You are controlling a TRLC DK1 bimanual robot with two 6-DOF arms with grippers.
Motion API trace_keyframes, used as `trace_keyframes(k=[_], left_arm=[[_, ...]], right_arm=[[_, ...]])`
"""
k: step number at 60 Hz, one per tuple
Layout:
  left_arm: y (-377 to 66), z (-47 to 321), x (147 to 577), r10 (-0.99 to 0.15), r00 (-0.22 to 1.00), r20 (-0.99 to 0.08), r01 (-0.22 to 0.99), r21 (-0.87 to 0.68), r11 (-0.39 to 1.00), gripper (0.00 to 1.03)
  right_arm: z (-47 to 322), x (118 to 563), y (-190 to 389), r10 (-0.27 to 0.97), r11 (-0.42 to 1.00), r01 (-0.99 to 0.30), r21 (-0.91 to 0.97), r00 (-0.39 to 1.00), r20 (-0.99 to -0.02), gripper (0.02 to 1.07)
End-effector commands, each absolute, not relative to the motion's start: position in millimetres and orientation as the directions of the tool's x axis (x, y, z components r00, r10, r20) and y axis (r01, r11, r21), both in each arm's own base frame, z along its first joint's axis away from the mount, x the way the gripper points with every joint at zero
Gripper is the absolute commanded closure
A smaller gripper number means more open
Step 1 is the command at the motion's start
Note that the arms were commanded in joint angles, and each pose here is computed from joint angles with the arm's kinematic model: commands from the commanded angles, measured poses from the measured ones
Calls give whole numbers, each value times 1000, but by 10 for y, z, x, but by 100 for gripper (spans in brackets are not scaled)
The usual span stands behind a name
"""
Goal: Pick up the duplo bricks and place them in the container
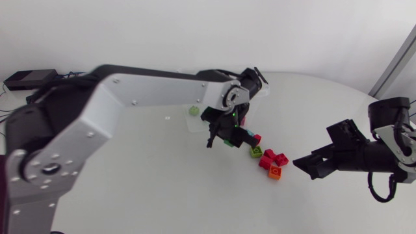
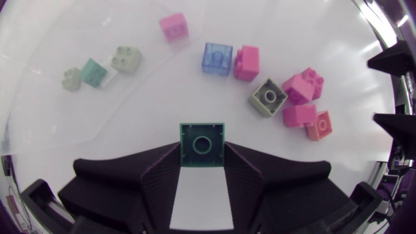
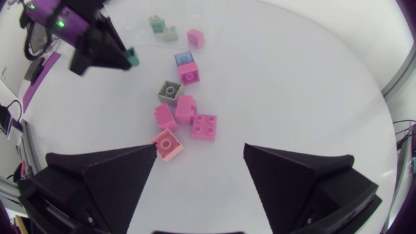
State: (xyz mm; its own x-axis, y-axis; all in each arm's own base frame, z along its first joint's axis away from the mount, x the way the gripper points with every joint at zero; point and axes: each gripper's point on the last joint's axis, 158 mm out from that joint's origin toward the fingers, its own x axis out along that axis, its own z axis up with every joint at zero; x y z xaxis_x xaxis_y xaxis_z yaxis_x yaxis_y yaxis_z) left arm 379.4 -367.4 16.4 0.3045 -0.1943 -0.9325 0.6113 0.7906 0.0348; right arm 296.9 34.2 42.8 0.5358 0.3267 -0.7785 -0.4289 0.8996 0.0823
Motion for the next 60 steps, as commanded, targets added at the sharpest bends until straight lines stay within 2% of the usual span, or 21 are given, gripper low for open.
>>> trace_keyframes(k=[1, 14, 26, 35, 44, 57, 60], left_arm=[[-3588, 698, 3864, -254, 385, -887, 607, 36, 794, 74], [-3393, 1503, 4035, -361, 537, -763, 592, 36, 805, 74], [-3219, 2063, 4331, -413, 664, -623, 549, 32, 835, 74], [-3067, 2169, 4604, -405, 723, -559, 508, 32, 861, 74], [-2990, 2031, 4825, -387, 746, -542, 483, 41, 875, 74], [-2922, 1782, 5076, -367, 752, -547, 461, 38, 887, 72], [-2939, 1710, 5116, -367, 751, -550, 463, 41, 886, 72]], right_arm=[[393, 3092, 367, 319, 895, -441, 67, 527, -788, 10], [120, 3241, 423, 268, 897, -441, 34, 480, -836, 12], [-87, 3435, 360, 214, 908, -419, 2, 461, -861, 16], [-178, 3449, 411, 210, 902, -432, -1, 440, -873, 16], [-218, 3445, 464, 206, 898, -439, -4, 430, -879, 17], [-367, 3442, 482, 186, 895, -445, -13, 402, -896, 36], [-385, 3448, 484, 185, 895, -446, -13, 399, -898, 46]])
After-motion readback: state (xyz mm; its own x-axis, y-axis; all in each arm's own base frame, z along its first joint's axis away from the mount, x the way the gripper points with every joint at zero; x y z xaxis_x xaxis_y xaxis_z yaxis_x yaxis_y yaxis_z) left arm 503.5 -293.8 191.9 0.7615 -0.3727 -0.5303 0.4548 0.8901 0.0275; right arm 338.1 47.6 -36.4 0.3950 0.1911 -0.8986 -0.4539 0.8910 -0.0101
